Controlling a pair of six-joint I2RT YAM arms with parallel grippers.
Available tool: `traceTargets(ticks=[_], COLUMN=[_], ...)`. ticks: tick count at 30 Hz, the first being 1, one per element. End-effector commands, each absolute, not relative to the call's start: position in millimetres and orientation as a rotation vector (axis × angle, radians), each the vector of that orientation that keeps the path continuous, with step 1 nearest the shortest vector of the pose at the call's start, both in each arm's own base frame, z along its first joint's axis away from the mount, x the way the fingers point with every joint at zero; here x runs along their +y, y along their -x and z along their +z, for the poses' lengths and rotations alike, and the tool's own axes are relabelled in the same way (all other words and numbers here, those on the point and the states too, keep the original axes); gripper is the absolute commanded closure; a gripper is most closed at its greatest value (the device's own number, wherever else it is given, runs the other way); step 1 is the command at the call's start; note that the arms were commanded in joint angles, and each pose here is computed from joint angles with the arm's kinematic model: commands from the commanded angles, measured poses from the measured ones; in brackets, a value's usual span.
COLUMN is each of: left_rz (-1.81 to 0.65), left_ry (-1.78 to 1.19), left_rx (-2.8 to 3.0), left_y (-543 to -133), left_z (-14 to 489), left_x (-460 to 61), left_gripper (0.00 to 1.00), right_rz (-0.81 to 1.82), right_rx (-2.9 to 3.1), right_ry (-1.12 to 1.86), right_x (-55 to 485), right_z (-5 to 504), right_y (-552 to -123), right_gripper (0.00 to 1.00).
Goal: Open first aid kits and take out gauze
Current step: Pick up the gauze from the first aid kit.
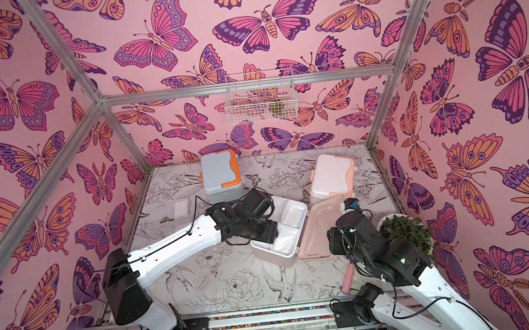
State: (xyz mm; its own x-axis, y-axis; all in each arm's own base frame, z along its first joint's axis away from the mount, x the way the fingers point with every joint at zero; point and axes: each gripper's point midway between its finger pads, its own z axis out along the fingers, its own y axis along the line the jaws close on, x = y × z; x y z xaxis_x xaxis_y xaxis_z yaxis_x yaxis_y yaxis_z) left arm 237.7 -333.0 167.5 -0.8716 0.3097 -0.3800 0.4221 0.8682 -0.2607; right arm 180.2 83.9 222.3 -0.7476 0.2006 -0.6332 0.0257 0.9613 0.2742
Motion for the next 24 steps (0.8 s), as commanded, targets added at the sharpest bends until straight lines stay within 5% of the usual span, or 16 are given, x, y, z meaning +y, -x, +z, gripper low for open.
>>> traceTargets(ticks=[1,12,19,24], left_rz=[-0.388,-0.417,-0.403,-0.429], left_ry=[-0.590,-0.654,-0.651,-0.631], left_rx=[2.720,2.760,2.750,2.698], left_y=[-241.1,-237.8,-236.3,-235.0], left_z=[165.3,150.0,158.1,184.5], left_x=[-327.5,-349.8,-346.8,-338.1], left_gripper=[0.47,0.68,0.94,1.00], right_rz=[0.327,0.338,0.356,0.361], right_rx=[2.351,2.354,2.356,2.353], right_ry=[-0.137,-0.134,-0.132,-0.129], right_x=[83.7,83.2,84.9,85.3], right_z=[237.3,235.2,233.9,234.8], right_y=[-184.1,-181.0,-179.9,-179.6], right_gripper=[0.54,0.54,0.54,0.54])
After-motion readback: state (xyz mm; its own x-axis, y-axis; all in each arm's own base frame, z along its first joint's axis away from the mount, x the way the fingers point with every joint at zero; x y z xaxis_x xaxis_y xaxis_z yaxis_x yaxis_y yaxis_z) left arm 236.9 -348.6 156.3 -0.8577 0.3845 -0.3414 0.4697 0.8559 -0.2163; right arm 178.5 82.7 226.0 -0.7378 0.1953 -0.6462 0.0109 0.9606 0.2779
